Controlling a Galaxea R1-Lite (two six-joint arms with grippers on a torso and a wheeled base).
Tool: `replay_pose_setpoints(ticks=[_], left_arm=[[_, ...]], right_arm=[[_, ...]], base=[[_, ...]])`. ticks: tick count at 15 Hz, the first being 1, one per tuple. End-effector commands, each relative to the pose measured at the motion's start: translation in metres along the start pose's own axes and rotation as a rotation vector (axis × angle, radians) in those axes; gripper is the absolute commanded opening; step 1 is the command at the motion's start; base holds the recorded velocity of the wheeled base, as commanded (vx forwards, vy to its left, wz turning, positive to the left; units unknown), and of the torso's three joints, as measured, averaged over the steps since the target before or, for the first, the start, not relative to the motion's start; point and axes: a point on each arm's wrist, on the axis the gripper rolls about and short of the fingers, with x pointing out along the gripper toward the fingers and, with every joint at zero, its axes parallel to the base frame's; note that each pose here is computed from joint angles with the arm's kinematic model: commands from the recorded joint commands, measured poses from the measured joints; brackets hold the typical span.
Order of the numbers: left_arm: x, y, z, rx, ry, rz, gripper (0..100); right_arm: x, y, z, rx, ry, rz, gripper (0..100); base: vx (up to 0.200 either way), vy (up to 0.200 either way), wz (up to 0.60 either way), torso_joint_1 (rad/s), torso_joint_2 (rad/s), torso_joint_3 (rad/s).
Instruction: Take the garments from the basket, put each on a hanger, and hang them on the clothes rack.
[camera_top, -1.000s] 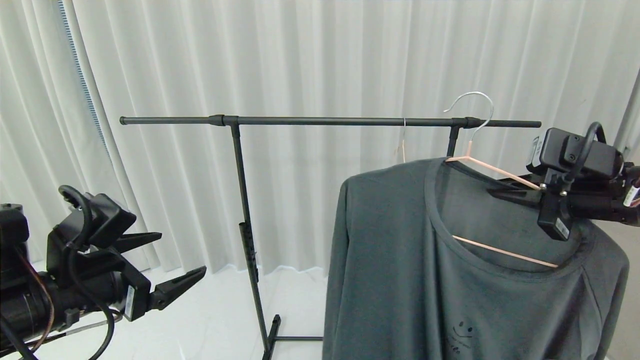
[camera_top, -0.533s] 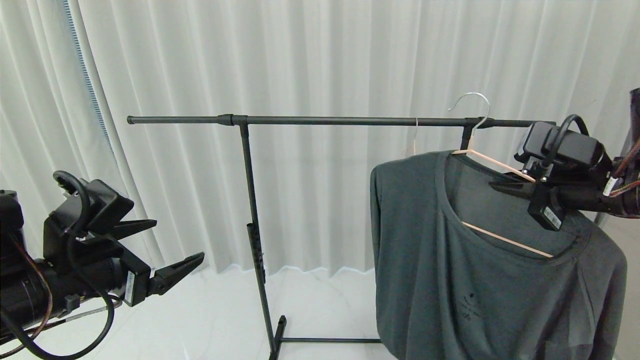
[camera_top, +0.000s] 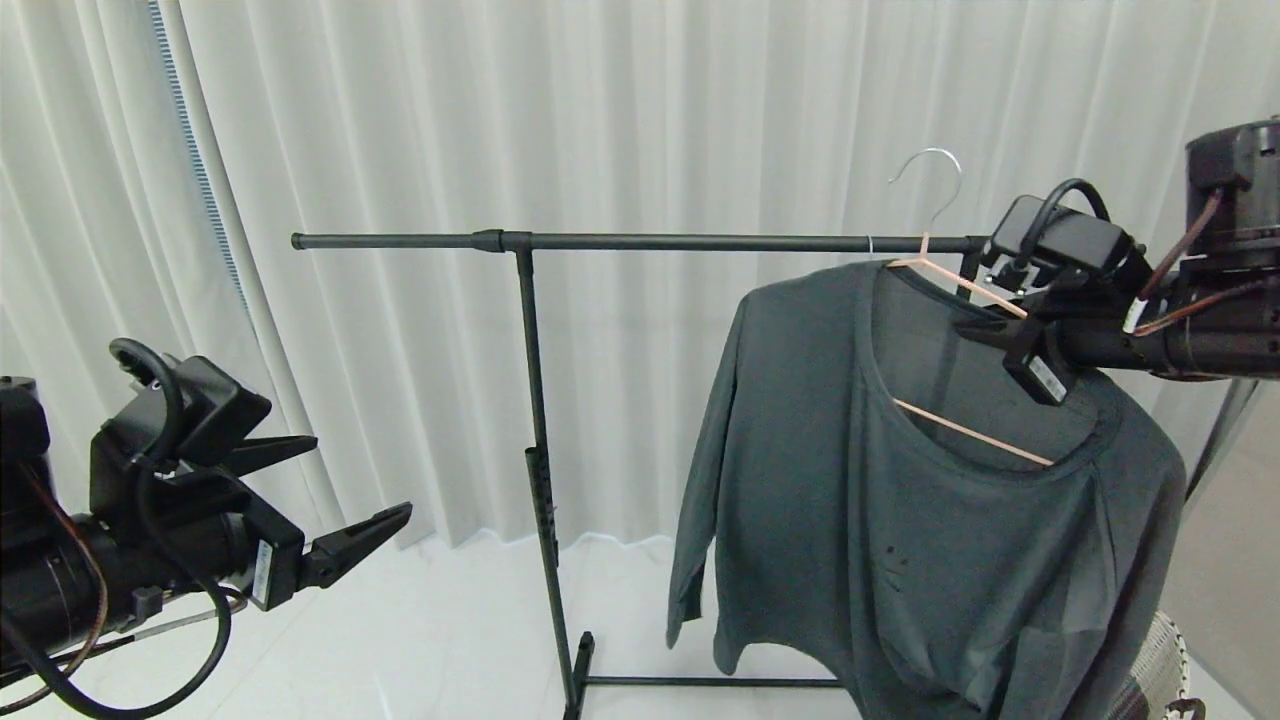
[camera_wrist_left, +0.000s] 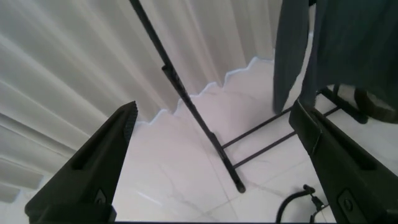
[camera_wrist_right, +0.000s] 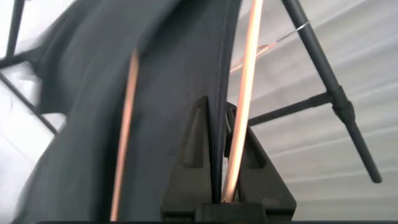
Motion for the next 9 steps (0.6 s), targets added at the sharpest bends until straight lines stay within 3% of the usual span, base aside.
replay_pose_setpoints(ticks=[1,3,9], left_arm=[[0.001,0.002,0.003,0.0,-0.006,0.008,100],[0.001,0.002,0.006,0.005,-0.017,0.004,100],[0.005,-0.006,0.013,0.002,-0.025,-0.008,100]], right_arm=[[0.028,0.003,0.004,0.03,0.03,0.007,0],[0.042,0.006,0.008,0.056,0.045,-0.001,0],[0.062,0.005,0.011,0.071,0.064,-0.02,0]], base=[[0.0,0.0,0.0,0.0,0.0,0.0],[0.0,0.0,0.0,0.0,0.0,0.0],[0.2,0.0,0.0,0.002,0.0,-0.003]])
